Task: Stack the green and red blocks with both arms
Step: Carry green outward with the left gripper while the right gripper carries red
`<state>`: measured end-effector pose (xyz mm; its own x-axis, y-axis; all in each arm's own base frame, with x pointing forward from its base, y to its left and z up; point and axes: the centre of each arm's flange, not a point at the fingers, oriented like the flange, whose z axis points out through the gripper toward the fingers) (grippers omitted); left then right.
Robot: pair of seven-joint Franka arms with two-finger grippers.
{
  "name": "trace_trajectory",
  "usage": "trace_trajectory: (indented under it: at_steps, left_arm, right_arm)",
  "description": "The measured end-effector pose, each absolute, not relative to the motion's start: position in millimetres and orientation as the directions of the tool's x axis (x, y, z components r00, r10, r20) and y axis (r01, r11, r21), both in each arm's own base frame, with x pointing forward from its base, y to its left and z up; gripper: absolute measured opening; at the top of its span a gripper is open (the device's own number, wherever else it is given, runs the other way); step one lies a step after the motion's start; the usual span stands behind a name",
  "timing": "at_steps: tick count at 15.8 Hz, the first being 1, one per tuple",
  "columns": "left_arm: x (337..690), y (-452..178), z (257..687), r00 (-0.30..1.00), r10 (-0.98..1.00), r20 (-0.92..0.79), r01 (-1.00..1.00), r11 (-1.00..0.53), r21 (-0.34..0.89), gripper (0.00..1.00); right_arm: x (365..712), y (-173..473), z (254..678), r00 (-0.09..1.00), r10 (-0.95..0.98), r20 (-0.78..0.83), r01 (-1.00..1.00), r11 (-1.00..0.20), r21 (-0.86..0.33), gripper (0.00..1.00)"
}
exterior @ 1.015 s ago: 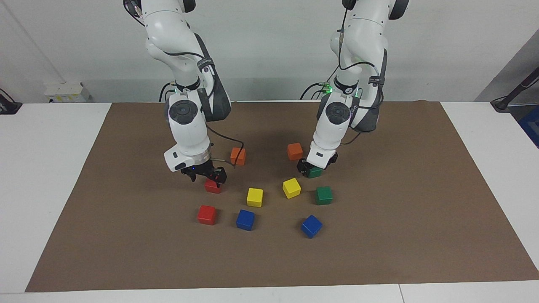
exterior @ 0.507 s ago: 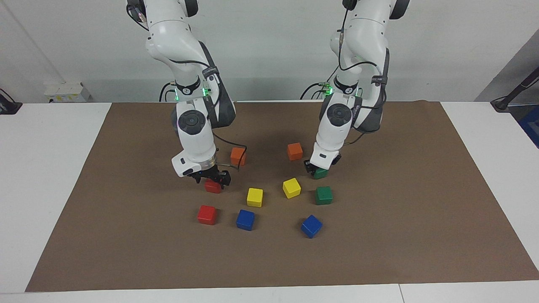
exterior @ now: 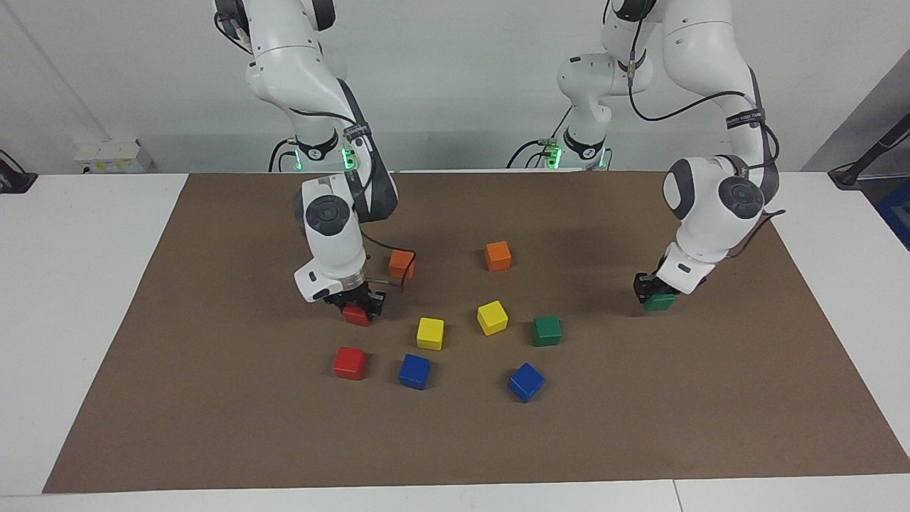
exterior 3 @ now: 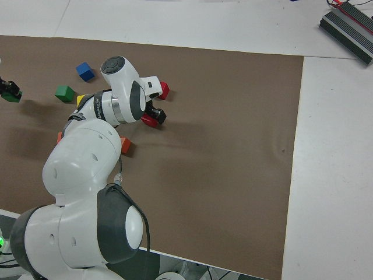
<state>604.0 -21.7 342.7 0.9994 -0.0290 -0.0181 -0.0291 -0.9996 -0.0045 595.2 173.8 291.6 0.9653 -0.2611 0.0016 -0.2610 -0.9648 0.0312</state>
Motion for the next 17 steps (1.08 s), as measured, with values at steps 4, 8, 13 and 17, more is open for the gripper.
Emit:
trace_trajectory:
  at_steps: [4, 8, 13, 17]
  left_arm:
    - [606, -31, 325, 0.998, -0.065, -0.023, -0.065, -0.998, 0.002, 0.55]
    - [607, -11, 321, 0.994, -0.111, -0.022, -0.111, -0.994, 0.002, 0.55]
    - [603, 16, 314, 0.997, -0.068, -0.022, -0.068, -0.998, 0.002, 0.55]
    - [599, 10, 307, 0.999, -0.025, -0.023, -0.025, -1.0, 0.004, 0.55]
  right_arm:
    - [595, 174, 292, 0.971, -0.237, 0.001, -0.237, -0.971, 0.031, 0.55]
    - [607, 135, 317, 0.993, -0.113, 0.031, -0.114, -0.993, 0.019, 0.55]
    - [614, 2, 343, 0.999, -0.005, 0.054, -0.007, -1.0, 0.025, 0.55]
    - [606, -36, 320, 0.999, -0.014, 0.051, -0.015, -0.999, 0.028, 0.55]
